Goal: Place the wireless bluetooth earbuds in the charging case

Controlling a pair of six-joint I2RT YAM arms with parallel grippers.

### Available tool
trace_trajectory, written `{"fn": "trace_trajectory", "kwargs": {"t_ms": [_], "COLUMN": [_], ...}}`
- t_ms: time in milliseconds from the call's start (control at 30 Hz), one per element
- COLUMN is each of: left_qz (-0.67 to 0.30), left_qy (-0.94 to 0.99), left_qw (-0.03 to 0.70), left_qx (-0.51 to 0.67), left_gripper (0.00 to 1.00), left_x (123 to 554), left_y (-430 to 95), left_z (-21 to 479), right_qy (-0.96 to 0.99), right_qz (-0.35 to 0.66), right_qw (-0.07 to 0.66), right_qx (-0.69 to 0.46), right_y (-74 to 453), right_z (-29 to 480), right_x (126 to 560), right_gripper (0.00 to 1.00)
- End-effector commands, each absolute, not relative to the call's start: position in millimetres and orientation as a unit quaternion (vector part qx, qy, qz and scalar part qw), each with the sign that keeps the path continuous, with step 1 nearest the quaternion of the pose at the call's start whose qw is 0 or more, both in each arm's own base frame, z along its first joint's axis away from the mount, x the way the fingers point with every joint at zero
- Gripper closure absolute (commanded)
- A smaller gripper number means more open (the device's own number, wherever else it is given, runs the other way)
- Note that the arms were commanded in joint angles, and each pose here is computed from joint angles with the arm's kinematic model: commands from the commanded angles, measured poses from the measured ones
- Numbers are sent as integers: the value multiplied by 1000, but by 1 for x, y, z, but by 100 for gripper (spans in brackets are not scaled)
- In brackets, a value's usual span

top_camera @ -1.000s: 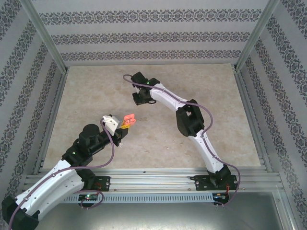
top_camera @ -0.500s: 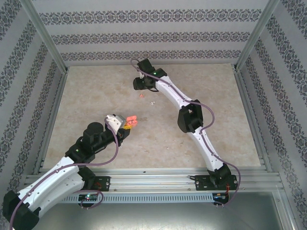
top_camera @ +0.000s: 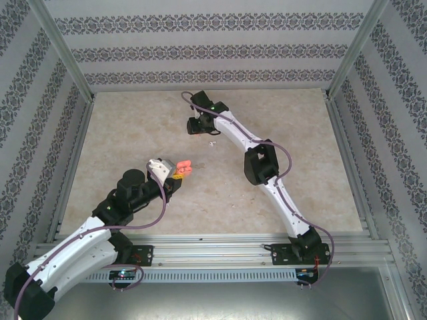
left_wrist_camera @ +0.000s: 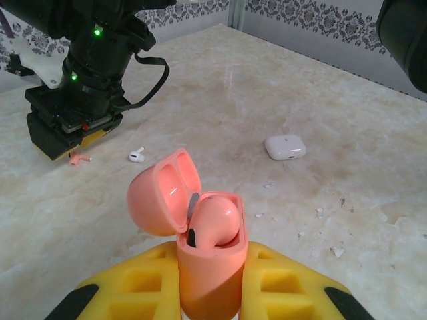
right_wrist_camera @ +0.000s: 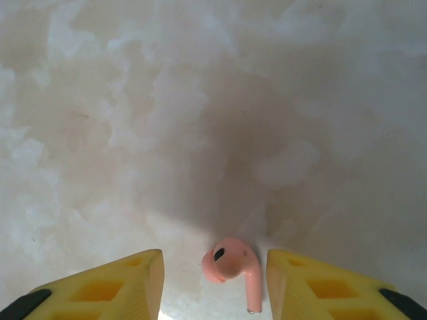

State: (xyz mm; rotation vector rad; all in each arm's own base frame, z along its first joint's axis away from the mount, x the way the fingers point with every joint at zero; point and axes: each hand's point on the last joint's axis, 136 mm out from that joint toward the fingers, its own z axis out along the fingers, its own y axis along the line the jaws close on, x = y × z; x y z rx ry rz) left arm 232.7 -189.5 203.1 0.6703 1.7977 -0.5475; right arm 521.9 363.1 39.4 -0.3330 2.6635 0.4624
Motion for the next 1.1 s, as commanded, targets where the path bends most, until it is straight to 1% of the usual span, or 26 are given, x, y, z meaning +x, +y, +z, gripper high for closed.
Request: {"fn": "trace_trajectory", "kwargs": {"t_ms": [0, 200, 367, 600, 900, 1067], "left_qz": [-242, -243, -243, -245, -252, -251], "left_qy": [740, 738, 737, 736, 733, 731], "left_qw": [568, 570, 573, 574, 578, 580], "left_qx": [269, 266, 264, 261, 256, 256], "left_gripper": [100, 100, 100, 100, 100, 100], "left_x": [235, 232, 229, 227, 227, 228], "left_y": [-188, -186, -183, -182, -183, -183], "left_z": [222, 225, 226, 227, 228, 228], "right_qy": [965, 971, 972, 975, 980, 988], "right_qz": [126, 104, 103, 103, 87, 83], "right_qw": [185, 168, 162, 143, 113, 90], "right_qx": [-134, -135, -135, -137, -139, -98], "right_y": [363, 357, 355, 352, 351, 330], "right_z": [16, 6, 14, 30, 40, 36], "right_x": [507, 498, 492, 469, 412, 378], "right_gripper": [58, 70, 76, 77, 77, 76]}}
